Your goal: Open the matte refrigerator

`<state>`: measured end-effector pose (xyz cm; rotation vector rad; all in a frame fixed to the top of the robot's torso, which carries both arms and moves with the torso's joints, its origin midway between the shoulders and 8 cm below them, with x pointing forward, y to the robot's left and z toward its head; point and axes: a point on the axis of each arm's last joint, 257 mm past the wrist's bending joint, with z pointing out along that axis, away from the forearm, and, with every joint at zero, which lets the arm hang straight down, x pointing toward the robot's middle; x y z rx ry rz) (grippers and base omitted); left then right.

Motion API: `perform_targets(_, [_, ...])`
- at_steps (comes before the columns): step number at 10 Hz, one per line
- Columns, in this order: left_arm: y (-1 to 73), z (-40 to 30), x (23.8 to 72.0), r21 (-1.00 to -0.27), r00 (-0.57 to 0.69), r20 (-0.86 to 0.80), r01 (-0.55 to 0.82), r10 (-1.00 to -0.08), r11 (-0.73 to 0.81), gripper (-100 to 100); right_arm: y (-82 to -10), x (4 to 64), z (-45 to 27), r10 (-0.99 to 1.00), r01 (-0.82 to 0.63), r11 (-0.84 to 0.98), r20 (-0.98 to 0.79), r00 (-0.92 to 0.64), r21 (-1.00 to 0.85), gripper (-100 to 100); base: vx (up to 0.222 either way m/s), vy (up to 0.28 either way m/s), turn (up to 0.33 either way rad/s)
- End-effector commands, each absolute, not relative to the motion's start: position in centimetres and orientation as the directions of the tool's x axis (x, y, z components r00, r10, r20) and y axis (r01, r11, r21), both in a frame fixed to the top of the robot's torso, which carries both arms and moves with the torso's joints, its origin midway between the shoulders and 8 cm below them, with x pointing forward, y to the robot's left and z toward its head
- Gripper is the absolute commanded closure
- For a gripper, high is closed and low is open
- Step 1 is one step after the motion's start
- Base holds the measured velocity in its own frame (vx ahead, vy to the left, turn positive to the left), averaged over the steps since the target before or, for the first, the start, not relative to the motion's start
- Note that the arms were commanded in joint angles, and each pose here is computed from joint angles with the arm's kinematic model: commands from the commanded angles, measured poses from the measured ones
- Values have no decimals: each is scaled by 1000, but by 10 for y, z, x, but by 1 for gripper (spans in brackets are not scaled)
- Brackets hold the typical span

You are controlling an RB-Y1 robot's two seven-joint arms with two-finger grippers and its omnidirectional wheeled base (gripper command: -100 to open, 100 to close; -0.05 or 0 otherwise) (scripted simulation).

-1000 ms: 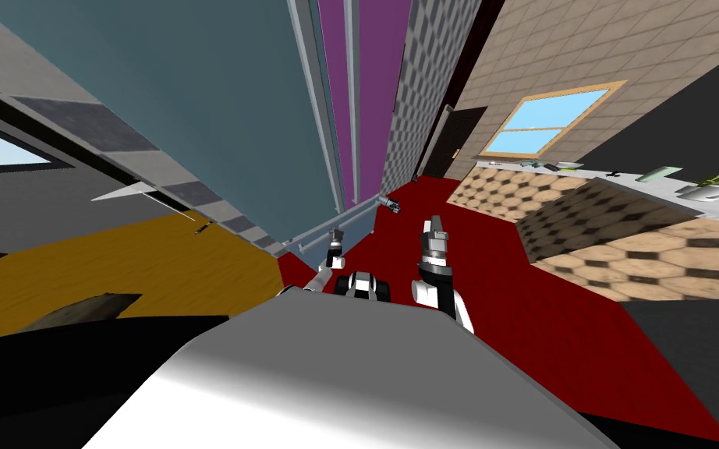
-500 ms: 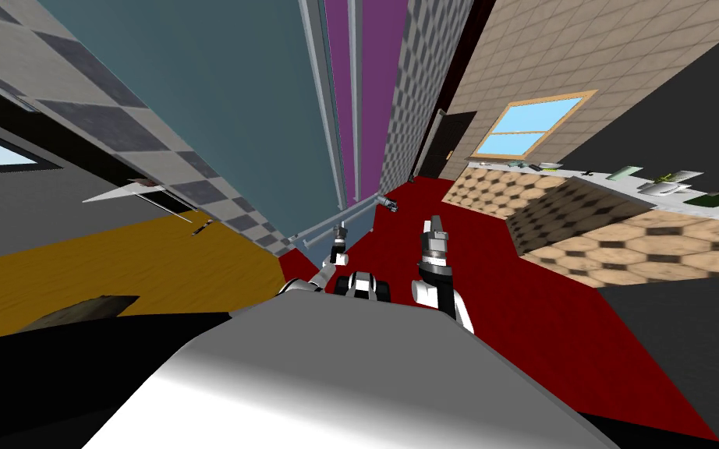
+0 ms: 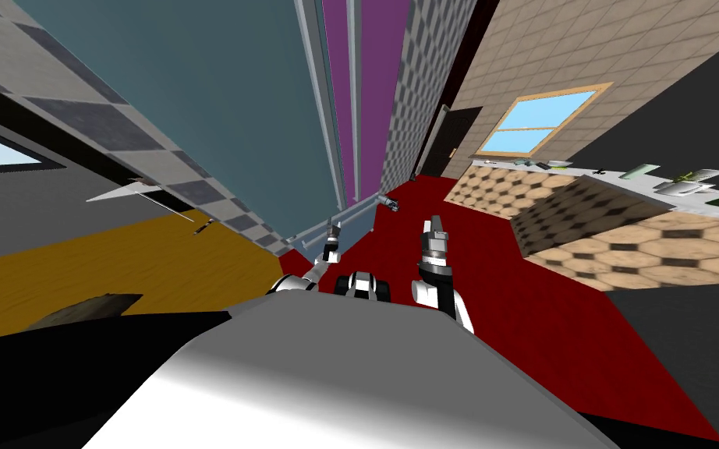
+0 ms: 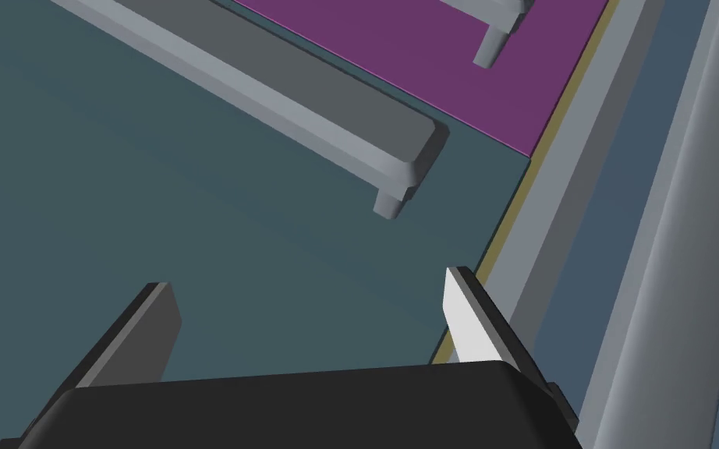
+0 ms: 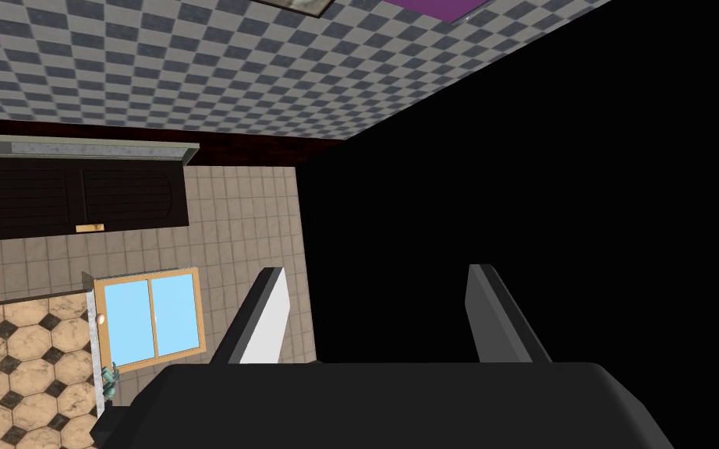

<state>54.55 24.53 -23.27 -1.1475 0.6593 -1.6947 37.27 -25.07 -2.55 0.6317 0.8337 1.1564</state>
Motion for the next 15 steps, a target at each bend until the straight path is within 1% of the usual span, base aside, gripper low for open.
perform_targets(1, [276, -227, 546, -839, -74, 348, 420, -935, -346, -100, -251, 373, -26, 956, -527, 294, -238, 174, 797, 0, 60, -36, 54])
perform_targets(4, [304, -223, 548, -845, -15, 332, 439, -943, -304, -100, -251, 373, -26, 956, -527, 294, -238, 174, 797, 0, 133, -70, 96])
perform_targets(8, [327, -210, 550, -824, 49, 356, 487, -933, -289, -100, -251, 373, -26, 956, -527, 294, -238, 174, 797, 0, 180, -95, 115])
perform_targets(11, [313, -209, 549, -794, 60, 418, 508, -906, -333, -100, -251, 373, -26, 956, -527, 294, -238, 174, 797, 0, 133, -95, 85])
perform_targets(15, [278, -217, 548, -764, 49, 493, 501, -869, -406, -100, -251, 373, -25, 956, -528, 294, -238, 174, 797, 0, 28, -13, 13])
